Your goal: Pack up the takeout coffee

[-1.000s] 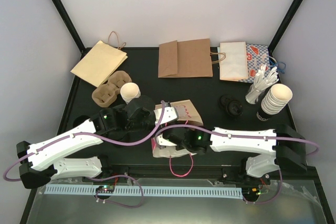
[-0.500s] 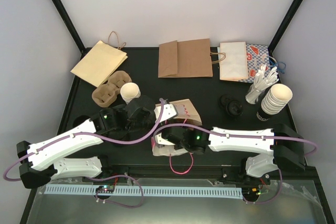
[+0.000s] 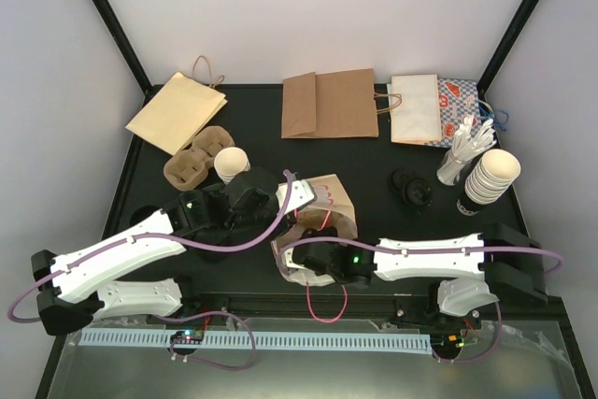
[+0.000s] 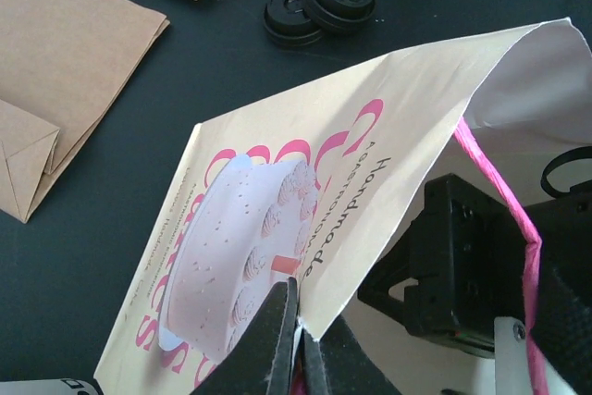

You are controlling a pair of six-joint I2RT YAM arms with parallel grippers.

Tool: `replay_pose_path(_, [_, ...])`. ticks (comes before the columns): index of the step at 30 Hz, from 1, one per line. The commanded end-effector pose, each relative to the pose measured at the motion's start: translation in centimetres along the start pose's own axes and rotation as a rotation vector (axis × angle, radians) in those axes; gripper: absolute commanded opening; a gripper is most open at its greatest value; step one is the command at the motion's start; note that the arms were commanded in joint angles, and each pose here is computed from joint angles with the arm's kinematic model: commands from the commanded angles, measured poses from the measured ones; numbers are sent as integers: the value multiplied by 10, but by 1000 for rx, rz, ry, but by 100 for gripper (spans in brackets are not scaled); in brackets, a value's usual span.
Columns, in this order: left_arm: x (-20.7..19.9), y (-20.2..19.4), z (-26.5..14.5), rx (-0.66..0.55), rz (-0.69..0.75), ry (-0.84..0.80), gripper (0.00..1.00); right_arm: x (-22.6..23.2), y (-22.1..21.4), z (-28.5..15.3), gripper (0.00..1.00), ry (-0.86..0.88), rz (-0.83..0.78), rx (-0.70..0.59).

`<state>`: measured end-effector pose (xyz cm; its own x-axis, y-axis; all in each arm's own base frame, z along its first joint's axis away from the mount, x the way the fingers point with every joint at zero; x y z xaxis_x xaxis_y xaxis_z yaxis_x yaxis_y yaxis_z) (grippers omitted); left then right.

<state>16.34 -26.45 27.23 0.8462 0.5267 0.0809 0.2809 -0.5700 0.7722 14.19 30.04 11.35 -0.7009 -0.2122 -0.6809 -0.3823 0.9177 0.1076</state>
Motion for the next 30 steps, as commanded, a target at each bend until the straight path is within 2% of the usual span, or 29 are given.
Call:
replay_pose_path(1, [6, 16, -10, -35, -39, 10, 2, -16, -4, -4, 1, -118, 1, 4])
replay_pose_path(9, [-3, 12, -9, -24, -22, -50, 2, -32, 1, 1, 1, -82, 31, -29])
replay_pose_path(30, [-20, 8, -14, -15, 17, -158, 2, -52, 6, 35, 1, -60, 12, 4])
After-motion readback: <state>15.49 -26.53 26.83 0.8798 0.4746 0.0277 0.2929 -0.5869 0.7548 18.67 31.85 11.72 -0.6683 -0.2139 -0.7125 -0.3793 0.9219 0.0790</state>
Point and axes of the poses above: each gripper's point midway between its finger pads, its own z axis out along the fingers, its own x axis along the line the jaws close on, y = z × x, the point moved 2 cm from there along -z, back along the fingers, and after that the axes turned 4 degrees about -z, right-handed, at the moved point
